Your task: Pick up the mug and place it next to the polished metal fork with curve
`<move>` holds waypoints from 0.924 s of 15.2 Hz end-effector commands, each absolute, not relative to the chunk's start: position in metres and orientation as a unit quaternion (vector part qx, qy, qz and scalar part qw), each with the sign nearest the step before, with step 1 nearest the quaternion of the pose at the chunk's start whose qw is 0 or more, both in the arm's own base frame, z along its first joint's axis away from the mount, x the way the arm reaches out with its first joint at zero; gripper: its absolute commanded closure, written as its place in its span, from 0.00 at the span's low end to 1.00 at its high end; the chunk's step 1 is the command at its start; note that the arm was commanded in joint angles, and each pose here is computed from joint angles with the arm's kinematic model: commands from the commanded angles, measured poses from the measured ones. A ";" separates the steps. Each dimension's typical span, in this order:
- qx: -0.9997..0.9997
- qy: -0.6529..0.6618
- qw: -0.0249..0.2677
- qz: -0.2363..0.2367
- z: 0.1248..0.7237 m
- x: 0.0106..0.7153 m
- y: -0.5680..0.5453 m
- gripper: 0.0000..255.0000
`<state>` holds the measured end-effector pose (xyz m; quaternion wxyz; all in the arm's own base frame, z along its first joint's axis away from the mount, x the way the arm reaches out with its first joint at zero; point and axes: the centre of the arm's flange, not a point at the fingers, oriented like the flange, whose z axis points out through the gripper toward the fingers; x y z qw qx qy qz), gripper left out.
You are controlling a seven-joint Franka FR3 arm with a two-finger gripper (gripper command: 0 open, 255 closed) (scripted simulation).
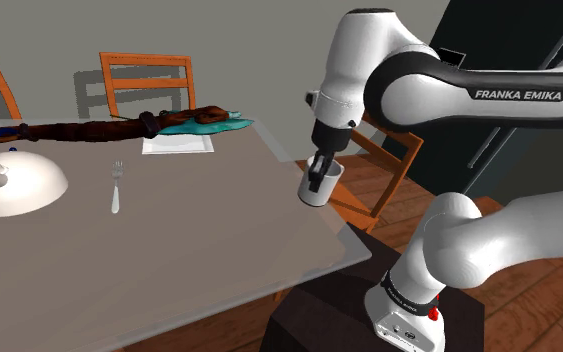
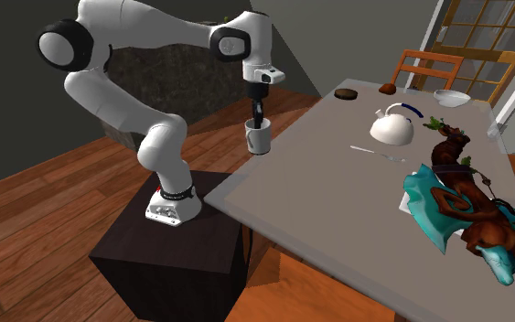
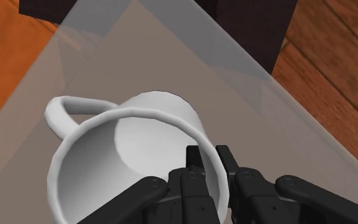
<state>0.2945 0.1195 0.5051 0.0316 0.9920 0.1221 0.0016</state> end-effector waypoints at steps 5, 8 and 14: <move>0.992 0.122 0.032 0.002 0.513 0.326 0.141 1.00; 0.992 0.122 0.032 0.002 0.505 0.359 0.161 1.00; 0.992 0.122 0.032 0.002 0.491 0.426 0.202 1.00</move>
